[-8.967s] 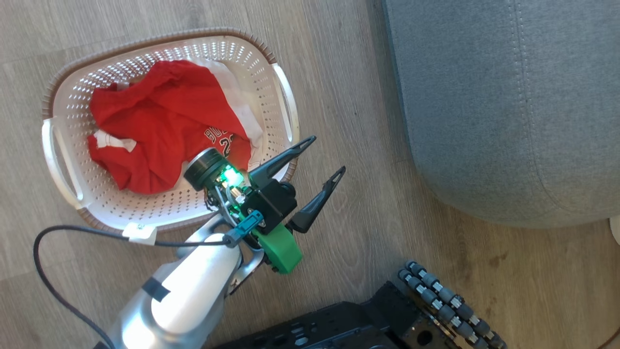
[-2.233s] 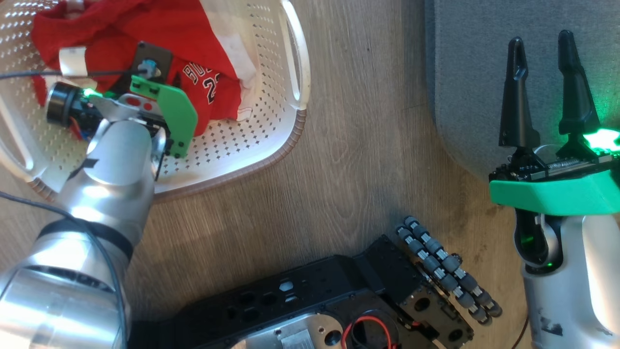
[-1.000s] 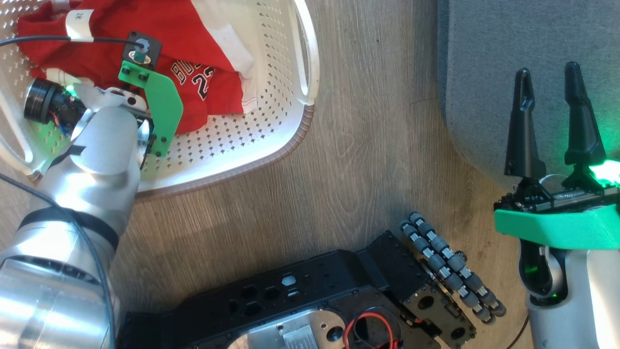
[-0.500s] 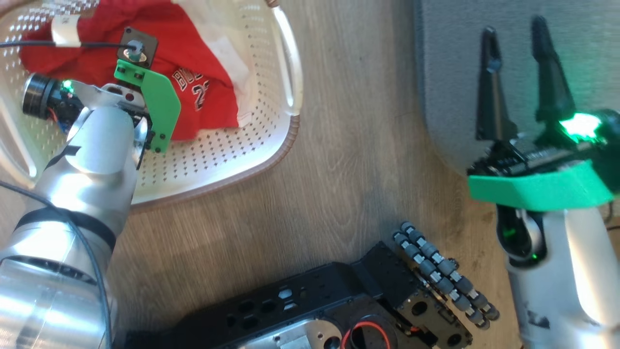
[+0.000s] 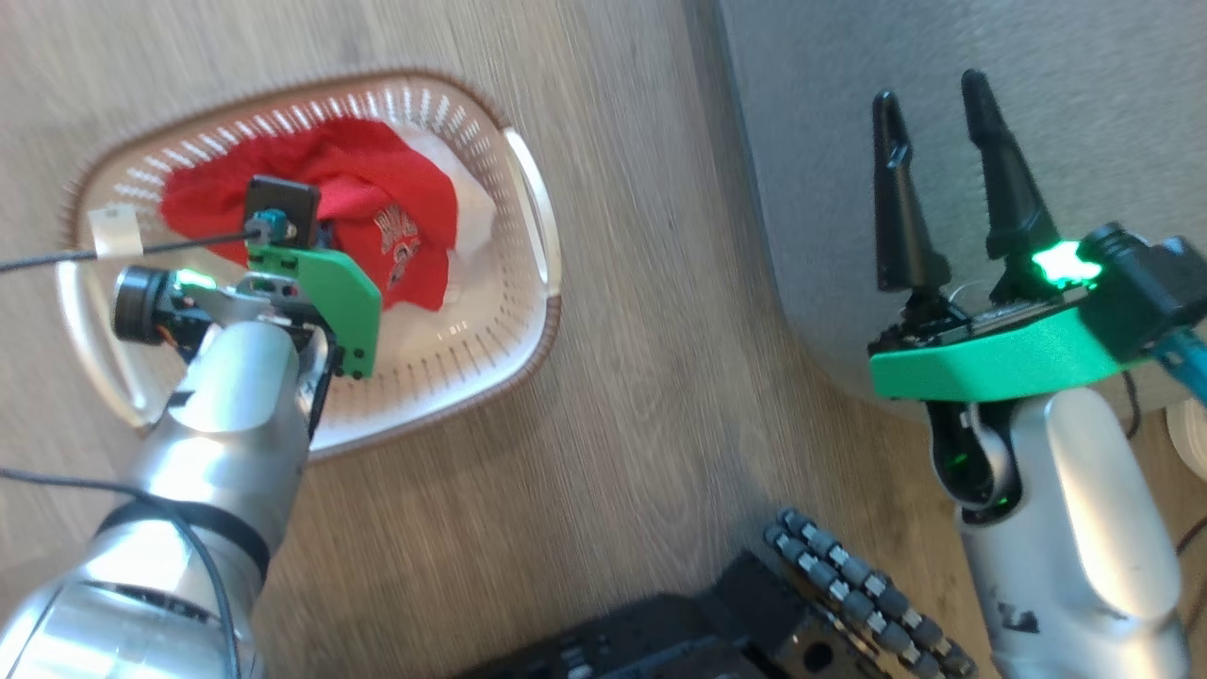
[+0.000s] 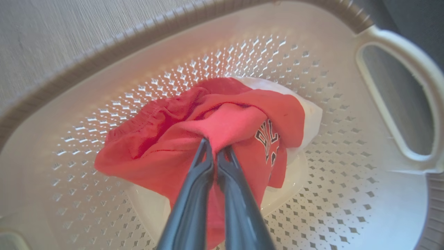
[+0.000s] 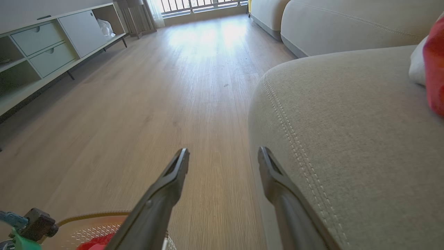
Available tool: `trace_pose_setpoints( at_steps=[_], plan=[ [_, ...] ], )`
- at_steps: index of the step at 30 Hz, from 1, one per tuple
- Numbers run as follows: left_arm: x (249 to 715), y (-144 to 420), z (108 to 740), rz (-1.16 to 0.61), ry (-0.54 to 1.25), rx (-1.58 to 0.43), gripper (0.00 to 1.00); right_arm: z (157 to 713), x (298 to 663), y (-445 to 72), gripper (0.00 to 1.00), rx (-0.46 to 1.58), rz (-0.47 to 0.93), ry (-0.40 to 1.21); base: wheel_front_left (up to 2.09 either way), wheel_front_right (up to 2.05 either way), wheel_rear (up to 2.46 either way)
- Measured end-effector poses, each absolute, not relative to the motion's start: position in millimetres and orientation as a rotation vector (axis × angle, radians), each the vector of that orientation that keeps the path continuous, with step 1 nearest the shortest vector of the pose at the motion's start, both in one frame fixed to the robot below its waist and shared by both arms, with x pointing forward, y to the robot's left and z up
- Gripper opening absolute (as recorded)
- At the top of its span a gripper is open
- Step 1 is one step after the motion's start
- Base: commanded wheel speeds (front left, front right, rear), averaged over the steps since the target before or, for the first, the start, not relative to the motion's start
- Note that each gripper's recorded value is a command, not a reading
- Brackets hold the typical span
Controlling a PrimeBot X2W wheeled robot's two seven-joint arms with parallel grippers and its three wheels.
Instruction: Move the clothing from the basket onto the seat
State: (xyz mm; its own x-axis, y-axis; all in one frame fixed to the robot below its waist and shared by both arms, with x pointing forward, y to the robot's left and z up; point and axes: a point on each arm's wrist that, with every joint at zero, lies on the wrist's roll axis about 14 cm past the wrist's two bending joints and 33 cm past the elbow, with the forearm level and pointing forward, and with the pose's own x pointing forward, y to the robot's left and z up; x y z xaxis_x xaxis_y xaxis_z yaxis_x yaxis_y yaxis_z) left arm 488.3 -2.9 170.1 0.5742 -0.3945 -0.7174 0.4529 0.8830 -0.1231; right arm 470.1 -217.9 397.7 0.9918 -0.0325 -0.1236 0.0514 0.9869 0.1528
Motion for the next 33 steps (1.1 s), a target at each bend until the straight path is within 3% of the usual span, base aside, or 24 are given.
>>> trace_pose_setpoints(
  at_steps=[8,33],
  plan=[
    [519.7,-11.7,269.2,-0.455,0.565,-0.036,0.00,434.4,452.8,-210.2,1.00,0.158,-0.024,0.063,0.00,0.00,0.00],
    [469.5,57.4,515.1,-0.297,-0.075,-0.191,0.00,513.9,399.0,-190.5,1.00,0.217,0.021,-0.114,0.00,0.00,0.00]
  ],
)
